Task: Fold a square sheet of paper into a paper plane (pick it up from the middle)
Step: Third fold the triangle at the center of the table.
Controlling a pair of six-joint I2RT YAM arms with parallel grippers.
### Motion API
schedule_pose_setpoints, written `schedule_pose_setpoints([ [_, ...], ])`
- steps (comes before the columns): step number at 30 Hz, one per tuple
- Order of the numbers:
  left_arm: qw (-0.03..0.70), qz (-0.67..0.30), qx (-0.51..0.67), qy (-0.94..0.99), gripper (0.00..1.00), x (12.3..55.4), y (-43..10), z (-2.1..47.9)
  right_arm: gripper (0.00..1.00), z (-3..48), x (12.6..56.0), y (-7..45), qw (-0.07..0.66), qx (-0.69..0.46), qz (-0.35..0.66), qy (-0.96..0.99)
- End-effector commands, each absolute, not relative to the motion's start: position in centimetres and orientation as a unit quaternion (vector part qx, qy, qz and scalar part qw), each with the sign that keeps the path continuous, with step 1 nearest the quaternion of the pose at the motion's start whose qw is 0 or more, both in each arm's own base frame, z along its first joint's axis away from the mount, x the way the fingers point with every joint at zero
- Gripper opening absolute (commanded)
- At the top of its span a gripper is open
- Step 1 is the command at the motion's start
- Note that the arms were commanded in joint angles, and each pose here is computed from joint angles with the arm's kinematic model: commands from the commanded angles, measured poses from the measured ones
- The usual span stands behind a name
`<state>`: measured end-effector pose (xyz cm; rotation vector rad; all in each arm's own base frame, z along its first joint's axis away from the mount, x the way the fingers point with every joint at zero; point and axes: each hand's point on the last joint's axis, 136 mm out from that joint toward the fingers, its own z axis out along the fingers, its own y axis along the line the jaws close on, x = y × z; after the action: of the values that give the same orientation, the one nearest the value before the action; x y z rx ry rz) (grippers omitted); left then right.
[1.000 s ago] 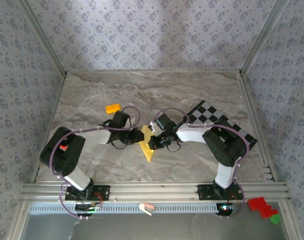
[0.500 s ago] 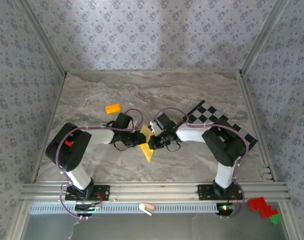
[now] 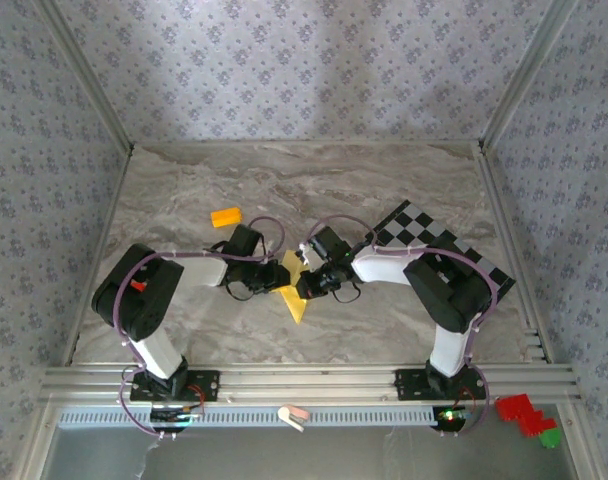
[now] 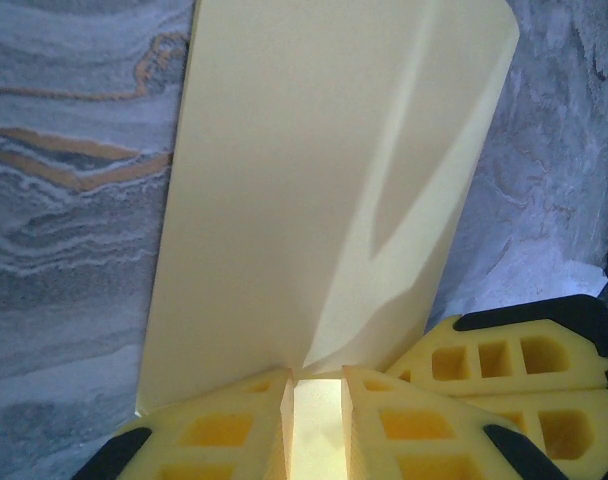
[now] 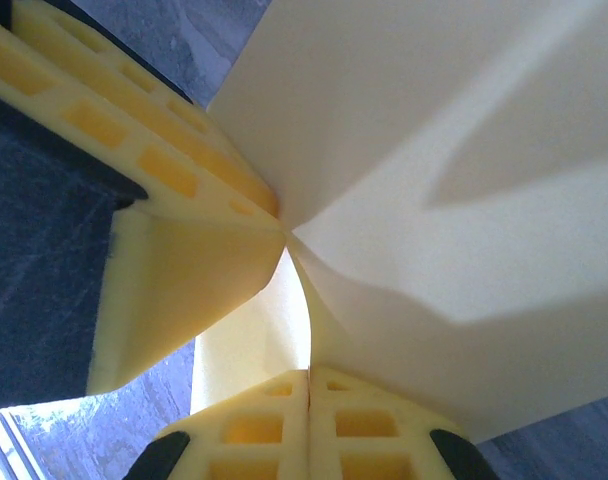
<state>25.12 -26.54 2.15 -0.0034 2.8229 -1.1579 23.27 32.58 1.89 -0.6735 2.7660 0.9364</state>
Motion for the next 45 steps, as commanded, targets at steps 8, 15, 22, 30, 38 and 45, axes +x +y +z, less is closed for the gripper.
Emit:
schedule_pose_setpoints([
  [8,0.018,-0.325,-0.006,0.945,0.20,23.8,-24.8,-1.6,0.05,-1.5,21.8,29.0,0.028,-0.214,0.231,0.949],
  [15,0.026,-0.343,0.002,0.939,0.19,24.4,-25.8,-0.3,0.04,-1.9,21.6,28.6,0.024,-0.210,0.227,0.951],
  [22,0.047,-0.371,0.020,0.927,0.21,25.1,-26.9,2.9,0.02,-2.2,21.6,28.6,0.023,-0.208,0.227,0.951],
  [30,0.066,-0.387,0.027,0.919,0.21,25.0,-27.0,5.3,0.02,-2.5,21.5,28.5,0.021,-0.206,0.226,0.952],
  [38,0.049,-0.376,0.019,0.925,0.22,24.7,-26.8,3.5,0.02,-2.4,21.4,28.6,0.022,-0.207,0.230,0.951],
  [45,0.033,-0.367,0.012,0.929,0.22,24.2,-26.6,1.7,0.02,-2.4,21.5,28.6,0.023,-0.207,0.230,0.951],
])
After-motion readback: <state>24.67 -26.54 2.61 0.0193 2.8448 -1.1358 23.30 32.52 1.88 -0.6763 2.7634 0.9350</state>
